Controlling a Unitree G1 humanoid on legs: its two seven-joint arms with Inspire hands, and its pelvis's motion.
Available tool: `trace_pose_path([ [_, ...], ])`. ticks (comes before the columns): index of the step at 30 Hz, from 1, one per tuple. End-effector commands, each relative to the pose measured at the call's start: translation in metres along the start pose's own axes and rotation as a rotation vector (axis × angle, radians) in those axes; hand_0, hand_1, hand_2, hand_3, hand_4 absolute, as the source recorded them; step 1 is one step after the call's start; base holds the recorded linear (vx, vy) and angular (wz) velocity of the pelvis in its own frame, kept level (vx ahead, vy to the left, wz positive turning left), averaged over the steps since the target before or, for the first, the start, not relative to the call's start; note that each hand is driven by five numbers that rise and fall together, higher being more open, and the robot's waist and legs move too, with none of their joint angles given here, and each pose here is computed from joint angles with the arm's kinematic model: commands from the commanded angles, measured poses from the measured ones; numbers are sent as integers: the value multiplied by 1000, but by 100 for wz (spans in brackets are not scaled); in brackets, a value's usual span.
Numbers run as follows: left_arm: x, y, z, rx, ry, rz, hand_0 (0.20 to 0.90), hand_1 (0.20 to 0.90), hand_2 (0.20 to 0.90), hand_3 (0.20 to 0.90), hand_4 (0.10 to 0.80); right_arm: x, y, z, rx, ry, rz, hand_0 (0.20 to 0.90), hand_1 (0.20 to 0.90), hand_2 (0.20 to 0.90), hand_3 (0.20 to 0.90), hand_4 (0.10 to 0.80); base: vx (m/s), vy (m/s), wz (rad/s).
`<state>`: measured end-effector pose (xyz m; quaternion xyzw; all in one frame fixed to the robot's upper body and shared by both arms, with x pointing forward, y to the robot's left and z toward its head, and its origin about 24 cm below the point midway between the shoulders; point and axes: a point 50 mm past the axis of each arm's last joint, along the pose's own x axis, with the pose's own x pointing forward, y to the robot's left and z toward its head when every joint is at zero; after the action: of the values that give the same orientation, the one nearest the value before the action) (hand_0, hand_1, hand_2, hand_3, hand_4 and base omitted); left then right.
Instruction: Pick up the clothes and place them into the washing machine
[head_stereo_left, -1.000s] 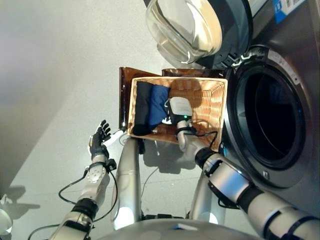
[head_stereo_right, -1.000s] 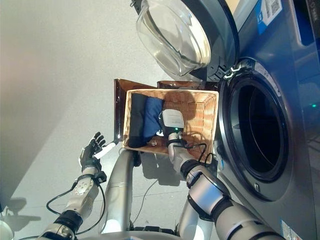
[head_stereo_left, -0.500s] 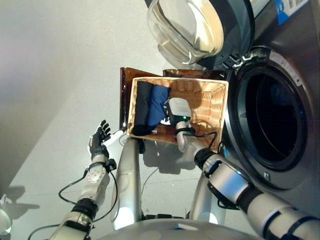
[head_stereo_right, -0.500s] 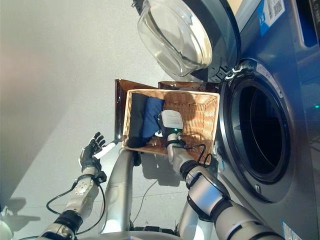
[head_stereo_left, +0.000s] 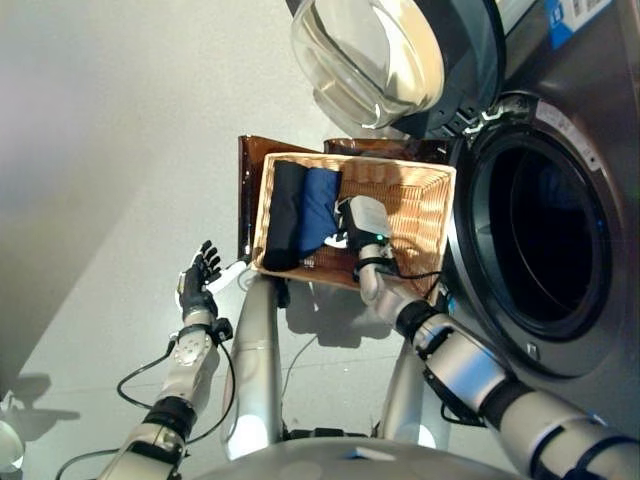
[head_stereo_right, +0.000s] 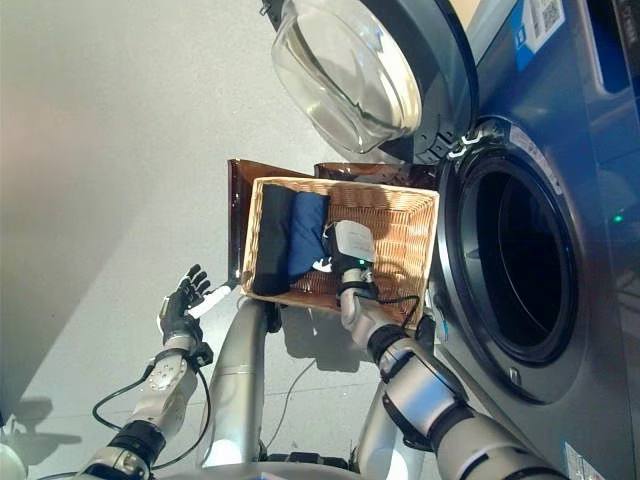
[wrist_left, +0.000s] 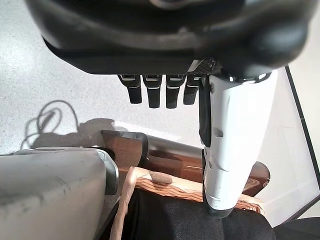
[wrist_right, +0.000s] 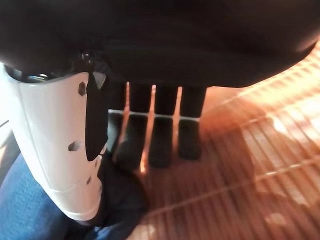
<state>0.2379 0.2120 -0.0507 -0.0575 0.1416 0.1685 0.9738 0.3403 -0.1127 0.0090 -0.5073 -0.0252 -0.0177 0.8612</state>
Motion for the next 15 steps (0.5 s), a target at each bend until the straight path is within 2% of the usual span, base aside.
trace_pose_path([
  [1, -2, 25, 15, 28, -106, 62, 900, 900, 900, 900, 800, 10, -28, 3, 127, -33, -159, 200, 200, 200, 200, 300, 0, 0, 0],
  [15, -5, 36, 12, 13, -101, 109, 900, 900, 900, 900, 800, -10, -43, -54, 137, 97, -224, 200, 200, 200, 200, 300, -17, -4, -2],
])
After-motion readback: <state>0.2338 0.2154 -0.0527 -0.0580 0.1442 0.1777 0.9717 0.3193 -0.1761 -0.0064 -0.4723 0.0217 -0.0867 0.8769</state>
